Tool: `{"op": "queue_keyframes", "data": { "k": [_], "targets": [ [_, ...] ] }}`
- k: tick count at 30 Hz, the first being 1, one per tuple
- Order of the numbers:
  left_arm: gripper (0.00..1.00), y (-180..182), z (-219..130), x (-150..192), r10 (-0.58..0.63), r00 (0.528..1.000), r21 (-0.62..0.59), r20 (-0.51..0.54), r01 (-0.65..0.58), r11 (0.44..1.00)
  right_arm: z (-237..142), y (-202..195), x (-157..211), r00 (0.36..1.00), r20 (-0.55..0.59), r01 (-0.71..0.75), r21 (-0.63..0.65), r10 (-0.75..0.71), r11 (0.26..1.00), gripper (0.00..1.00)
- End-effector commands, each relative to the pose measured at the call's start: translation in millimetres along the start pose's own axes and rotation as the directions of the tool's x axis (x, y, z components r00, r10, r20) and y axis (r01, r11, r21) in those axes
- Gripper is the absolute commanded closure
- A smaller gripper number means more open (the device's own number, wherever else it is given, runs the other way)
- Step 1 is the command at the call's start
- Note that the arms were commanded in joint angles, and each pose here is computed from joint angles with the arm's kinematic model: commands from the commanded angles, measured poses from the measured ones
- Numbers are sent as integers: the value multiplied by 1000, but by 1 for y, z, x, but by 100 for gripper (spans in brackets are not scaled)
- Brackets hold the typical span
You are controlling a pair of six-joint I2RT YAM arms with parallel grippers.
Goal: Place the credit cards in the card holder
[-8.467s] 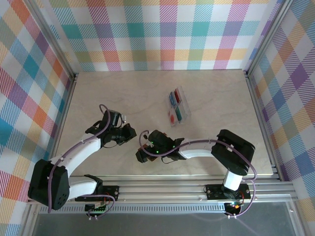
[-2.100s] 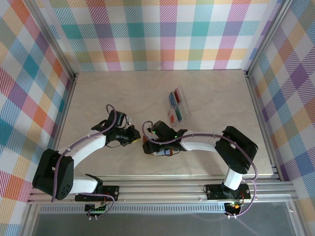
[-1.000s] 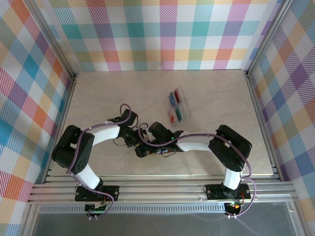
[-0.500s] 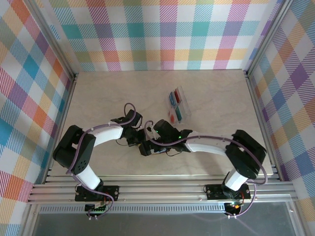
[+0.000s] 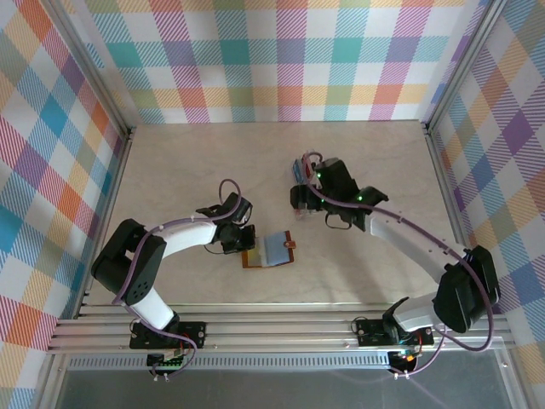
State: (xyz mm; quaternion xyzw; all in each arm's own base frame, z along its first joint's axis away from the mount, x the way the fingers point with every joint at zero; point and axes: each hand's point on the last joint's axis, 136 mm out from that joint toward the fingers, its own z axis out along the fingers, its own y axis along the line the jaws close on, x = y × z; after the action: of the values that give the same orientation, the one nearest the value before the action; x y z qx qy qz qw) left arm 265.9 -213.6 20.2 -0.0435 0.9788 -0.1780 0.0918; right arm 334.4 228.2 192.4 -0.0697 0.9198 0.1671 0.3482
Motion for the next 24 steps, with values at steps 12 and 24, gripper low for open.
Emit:
{"op": "queue_keyframes", "data": {
  "k": [12, 24],
  "targets": [
    [96, 28, 4, 27, 21, 998, -136, -52, -28, 990, 68, -27, -2, 966, -204, 186, 137, -156, 973, 38],
    [96, 26, 5, 29, 23, 998, -123, -60, -30, 992, 102, -40, 21, 943, -290, 217, 167, -162, 962, 37]
  ]
}}
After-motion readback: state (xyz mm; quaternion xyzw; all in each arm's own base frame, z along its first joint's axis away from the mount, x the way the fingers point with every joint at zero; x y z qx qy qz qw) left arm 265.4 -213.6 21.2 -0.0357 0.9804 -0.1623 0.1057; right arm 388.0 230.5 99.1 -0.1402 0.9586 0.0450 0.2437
